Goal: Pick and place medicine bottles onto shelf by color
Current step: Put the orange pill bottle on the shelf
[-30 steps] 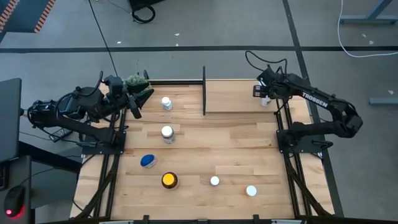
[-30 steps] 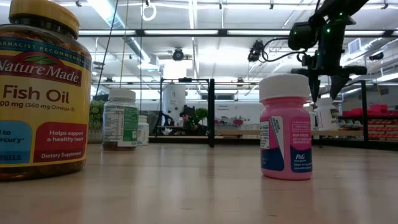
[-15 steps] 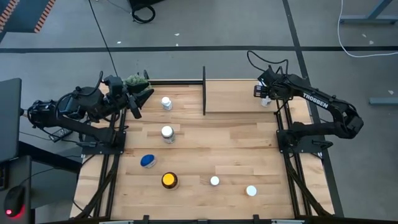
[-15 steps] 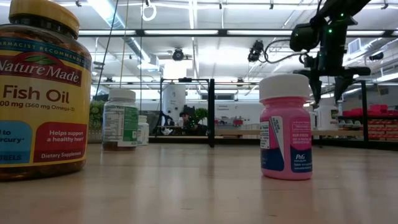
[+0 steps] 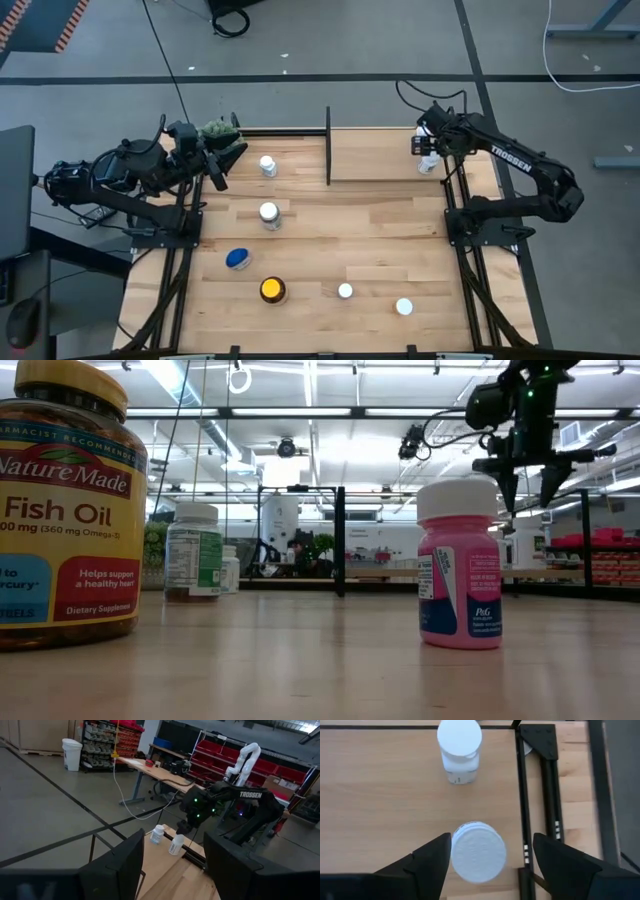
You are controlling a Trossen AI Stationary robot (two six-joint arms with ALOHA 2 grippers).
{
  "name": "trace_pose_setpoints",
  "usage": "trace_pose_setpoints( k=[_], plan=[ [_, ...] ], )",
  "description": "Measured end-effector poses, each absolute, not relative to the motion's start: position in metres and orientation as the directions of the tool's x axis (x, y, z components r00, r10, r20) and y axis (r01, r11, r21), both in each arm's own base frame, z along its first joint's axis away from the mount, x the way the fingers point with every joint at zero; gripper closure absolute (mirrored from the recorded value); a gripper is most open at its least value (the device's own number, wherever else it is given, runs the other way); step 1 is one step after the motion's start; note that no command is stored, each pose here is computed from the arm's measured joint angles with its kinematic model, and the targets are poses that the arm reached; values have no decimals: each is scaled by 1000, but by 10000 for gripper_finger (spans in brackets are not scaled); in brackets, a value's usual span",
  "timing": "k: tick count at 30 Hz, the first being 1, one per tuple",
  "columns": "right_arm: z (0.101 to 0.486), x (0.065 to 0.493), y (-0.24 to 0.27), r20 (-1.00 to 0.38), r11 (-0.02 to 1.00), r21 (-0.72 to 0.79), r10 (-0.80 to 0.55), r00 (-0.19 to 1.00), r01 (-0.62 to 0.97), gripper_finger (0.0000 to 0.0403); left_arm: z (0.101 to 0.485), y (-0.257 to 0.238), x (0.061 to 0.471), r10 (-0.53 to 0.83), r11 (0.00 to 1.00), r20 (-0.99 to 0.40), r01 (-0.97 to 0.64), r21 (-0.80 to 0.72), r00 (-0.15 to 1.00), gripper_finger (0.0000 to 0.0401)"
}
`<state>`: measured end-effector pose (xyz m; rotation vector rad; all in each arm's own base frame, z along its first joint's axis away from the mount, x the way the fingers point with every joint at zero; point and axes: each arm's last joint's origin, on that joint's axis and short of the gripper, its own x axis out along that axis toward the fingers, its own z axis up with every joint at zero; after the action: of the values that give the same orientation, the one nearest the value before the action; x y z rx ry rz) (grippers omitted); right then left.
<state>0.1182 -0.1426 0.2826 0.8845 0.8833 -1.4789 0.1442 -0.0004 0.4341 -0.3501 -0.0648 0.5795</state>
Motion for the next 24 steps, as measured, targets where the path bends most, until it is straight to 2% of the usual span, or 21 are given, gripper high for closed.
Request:
trace_pose_setpoints(
  k=[2, 5, 10, 12, 17, 20, 24],
  plan=[
    [291, 119, -141, -902, -63, -35, -428, -58, 997, 114, 434, 0, 144, 547, 780, -38, -525, -342, 836, 189],
    [301, 127, -135, -912, 0, 33, -409, 30, 999, 114, 434, 0, 144, 547, 780, -38, -525, -341, 836, 188],
    [309, 149, -113, -922, 172, 121, -345, 175, 978, 113, 434, 0, 144, 547, 780, -38, -525, -341, 836, 190],
    [311, 161, -99, -917, 278, 150, -319, 238, 949, 113, 434, 0, 144, 547, 780, -38, -525, -341, 836, 189],
    [315, 190, -57, -881, 582, 215, -231, 413, 784, 113, 434, 0, 145, 547, 780, -38, -525, -340, 836, 187],
    [318, 201, -28, -849, 698, 255, -169, 500, 669, 113, 434, -1, 145, 547, 780, -39, -526, -340, 836, 186],
    [324, 217, 8, -774, 795, 335, -74, 629, 506, 113, 434, -1, 145, 547, 780, -39, -526, -340, 836, 186]
  ],
)
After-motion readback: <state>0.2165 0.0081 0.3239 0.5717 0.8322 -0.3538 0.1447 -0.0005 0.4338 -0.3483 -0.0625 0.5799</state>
